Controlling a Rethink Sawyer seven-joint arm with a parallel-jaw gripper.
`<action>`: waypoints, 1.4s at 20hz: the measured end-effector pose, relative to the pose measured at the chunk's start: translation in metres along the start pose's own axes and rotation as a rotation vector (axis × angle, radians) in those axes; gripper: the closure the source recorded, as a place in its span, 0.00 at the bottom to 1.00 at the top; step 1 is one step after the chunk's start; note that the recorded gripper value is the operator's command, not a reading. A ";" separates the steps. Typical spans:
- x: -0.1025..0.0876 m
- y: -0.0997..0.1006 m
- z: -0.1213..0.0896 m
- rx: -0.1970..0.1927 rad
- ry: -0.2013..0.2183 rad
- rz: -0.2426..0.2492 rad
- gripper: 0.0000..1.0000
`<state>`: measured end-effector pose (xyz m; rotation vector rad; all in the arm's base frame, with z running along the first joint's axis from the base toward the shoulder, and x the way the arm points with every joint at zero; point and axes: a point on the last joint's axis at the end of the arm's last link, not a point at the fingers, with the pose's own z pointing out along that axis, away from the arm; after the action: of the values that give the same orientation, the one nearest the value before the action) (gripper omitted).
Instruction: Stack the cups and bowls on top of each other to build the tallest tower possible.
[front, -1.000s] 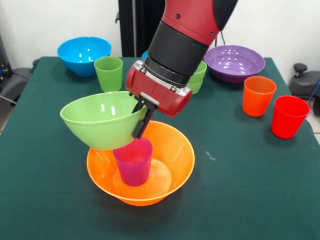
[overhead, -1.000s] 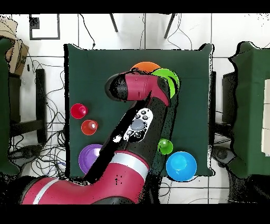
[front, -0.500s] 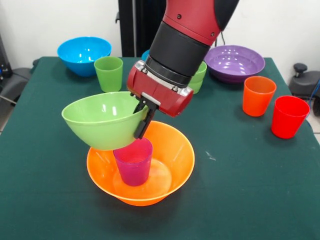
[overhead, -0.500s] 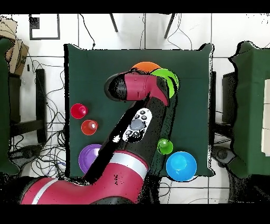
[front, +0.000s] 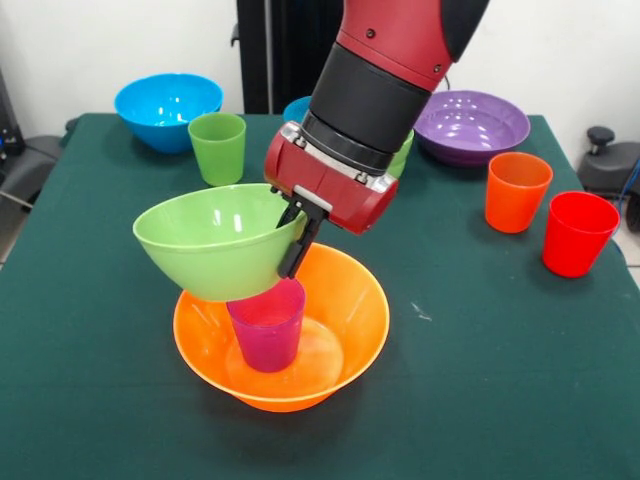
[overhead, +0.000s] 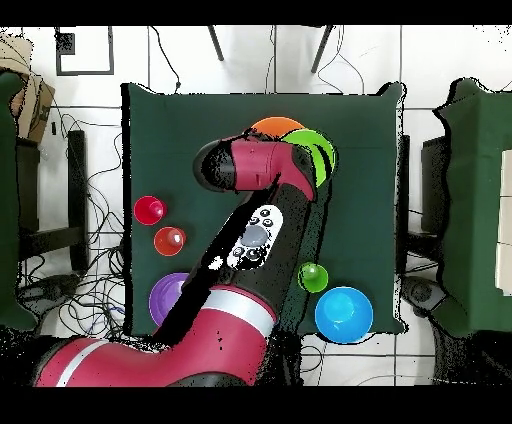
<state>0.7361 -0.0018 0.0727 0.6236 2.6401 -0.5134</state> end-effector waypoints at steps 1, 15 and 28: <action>0.000 0.000 0.000 0.000 0.000 0.000 1.00; 0.002 0.002 0.003 0.003 0.002 -0.001 1.00; 0.000 0.036 0.006 -0.009 -0.034 -0.034 1.00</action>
<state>0.7550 0.0257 0.0575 0.5637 2.6238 -0.5169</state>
